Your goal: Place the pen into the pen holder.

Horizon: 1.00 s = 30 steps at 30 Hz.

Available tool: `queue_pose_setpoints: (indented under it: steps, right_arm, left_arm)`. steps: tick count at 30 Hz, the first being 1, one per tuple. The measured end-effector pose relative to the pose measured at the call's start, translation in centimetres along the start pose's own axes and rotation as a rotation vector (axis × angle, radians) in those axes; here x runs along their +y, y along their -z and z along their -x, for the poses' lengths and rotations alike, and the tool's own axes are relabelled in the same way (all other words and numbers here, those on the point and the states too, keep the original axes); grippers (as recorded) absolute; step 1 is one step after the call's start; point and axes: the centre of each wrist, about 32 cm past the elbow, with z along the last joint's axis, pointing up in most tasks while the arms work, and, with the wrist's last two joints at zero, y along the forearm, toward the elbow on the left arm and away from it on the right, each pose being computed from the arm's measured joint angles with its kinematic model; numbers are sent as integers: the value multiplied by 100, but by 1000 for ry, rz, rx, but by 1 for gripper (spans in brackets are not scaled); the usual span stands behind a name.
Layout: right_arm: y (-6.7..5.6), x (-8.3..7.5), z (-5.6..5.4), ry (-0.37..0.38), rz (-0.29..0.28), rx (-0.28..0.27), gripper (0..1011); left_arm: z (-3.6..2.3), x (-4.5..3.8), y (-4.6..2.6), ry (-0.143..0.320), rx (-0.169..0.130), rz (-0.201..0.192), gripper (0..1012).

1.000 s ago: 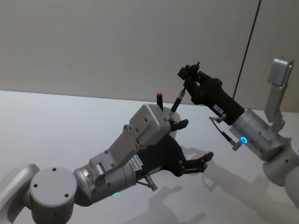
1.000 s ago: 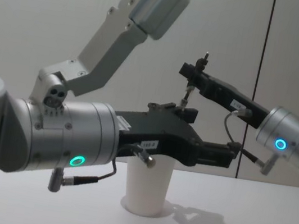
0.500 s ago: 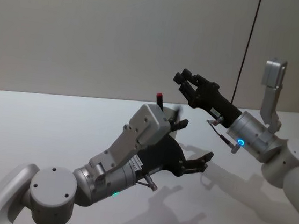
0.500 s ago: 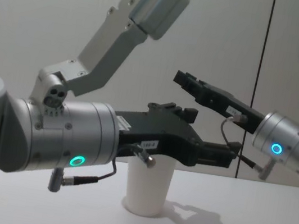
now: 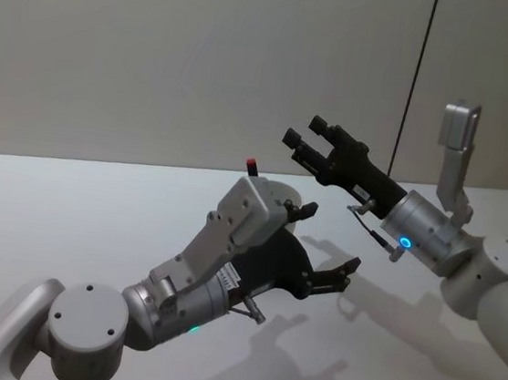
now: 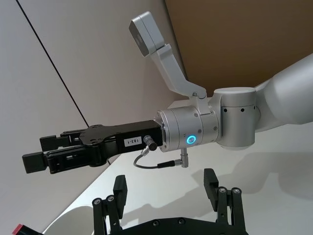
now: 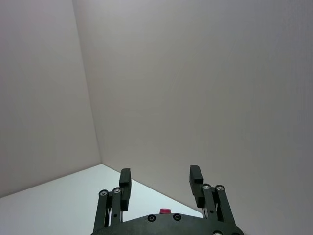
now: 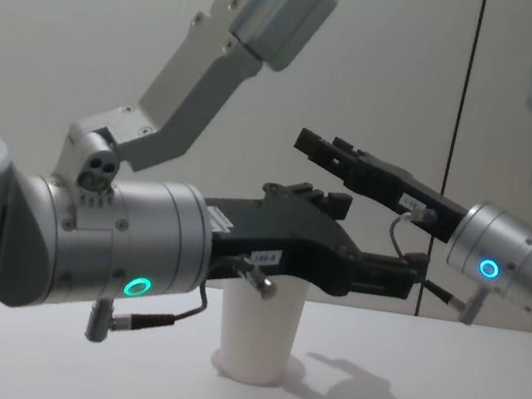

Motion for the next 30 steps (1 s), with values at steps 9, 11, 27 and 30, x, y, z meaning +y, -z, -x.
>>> queue_pose_setpoints:
  steps: [9, 11, 27, 30]
  right_arm:
    - [11, -10, 2, 2, 2, -7, 972]
    - [13, -12, 3, 2, 2, -8, 1002]
    - [21, -19, 5, 3, 4, -12, 1001]
    - [23, -20, 5, 3, 4, -12, 1001]
  left_arm:
    - [0, 0, 0, 0, 0, 0, 1000]
    - [0, 0, 0, 0, 0, 0, 1000]
    - [0, 0, 0, 0, 0, 0, 1000]
    - [0, 0, 0, 0, 0, 0, 1000]
